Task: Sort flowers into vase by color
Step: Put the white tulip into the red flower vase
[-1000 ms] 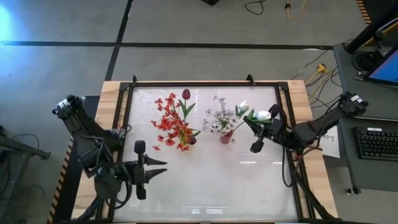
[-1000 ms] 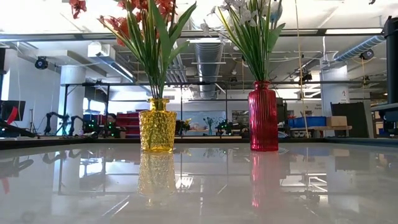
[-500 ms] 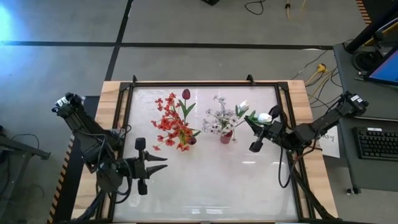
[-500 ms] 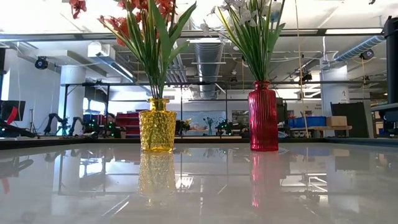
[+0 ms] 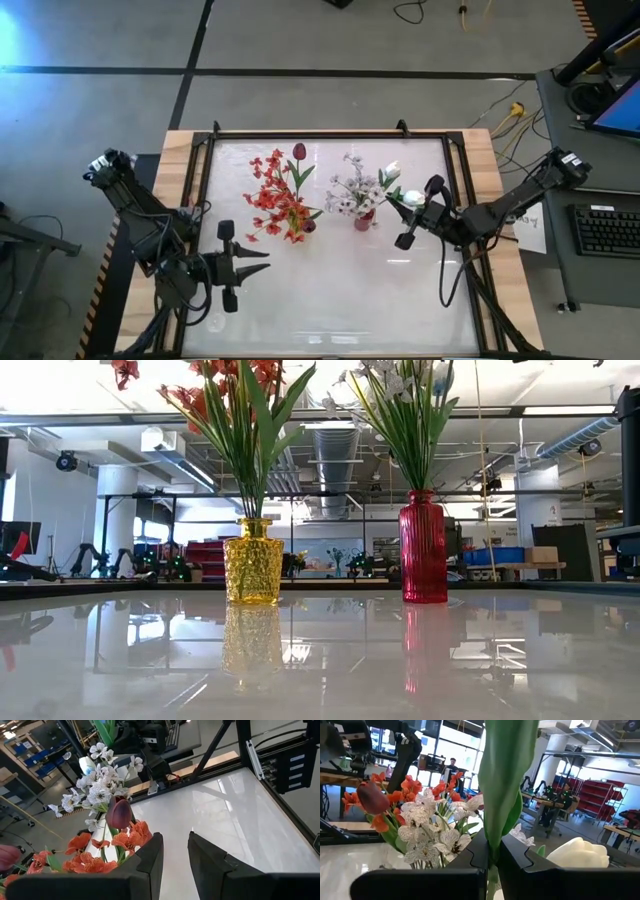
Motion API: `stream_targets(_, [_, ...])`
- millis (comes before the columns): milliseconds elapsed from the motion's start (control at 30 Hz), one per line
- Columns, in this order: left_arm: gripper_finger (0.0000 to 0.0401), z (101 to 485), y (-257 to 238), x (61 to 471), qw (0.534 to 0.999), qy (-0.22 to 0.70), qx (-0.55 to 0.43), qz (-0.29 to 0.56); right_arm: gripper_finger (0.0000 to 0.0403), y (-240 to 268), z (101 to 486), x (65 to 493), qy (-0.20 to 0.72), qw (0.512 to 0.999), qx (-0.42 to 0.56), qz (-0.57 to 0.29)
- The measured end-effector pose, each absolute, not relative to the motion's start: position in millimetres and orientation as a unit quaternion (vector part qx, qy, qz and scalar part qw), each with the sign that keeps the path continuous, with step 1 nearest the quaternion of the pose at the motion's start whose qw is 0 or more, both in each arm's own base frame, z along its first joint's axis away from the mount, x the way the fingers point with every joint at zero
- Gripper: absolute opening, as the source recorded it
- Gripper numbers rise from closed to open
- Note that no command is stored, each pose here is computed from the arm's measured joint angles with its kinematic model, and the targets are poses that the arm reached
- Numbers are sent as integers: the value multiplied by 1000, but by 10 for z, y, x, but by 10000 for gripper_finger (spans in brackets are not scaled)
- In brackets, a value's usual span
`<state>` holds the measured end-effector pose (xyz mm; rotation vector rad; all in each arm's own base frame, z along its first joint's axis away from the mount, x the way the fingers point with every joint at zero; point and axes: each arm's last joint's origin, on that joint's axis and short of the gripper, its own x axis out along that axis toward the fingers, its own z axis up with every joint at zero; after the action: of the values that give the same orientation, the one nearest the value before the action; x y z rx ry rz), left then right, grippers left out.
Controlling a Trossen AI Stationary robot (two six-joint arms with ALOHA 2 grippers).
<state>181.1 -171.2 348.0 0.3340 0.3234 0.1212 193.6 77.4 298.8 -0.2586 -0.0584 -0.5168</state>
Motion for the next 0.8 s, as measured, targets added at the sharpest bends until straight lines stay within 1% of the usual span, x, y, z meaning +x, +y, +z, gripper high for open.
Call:
stream_targets(167, [76,3487,-1715,1825,974,155,150,65,18,786,2988,1942,-37,964,-120,-233])
stream_targets(267, [78,3496,-1734,1861,977,140,135,89,18,790,2981,1948,-36,965,-119,-230])
stream_targets(367, [93,3487,-1771,1900,979,130,124,100,18,792,2974,1952,-34,965,-121,-230])
stream_targets(433, [115,3477,-1791,1917,980,127,115,102,18,793,2972,1954,-34,965,-121,-231])
stream_targets(567, [176,3420,-1843,1962,981,128,99,107,18,793,2972,1954,-34,965,-120,-231])
stream_targets(700, [236,3300,-1963,2086,976,112,100,156,18,792,2973,1952,-34,965,-118,-231])
stream_targets(800, [266,3174,-2108,2189,974,100,96,177,18,792,2974,1952,-35,966,-115,-231])
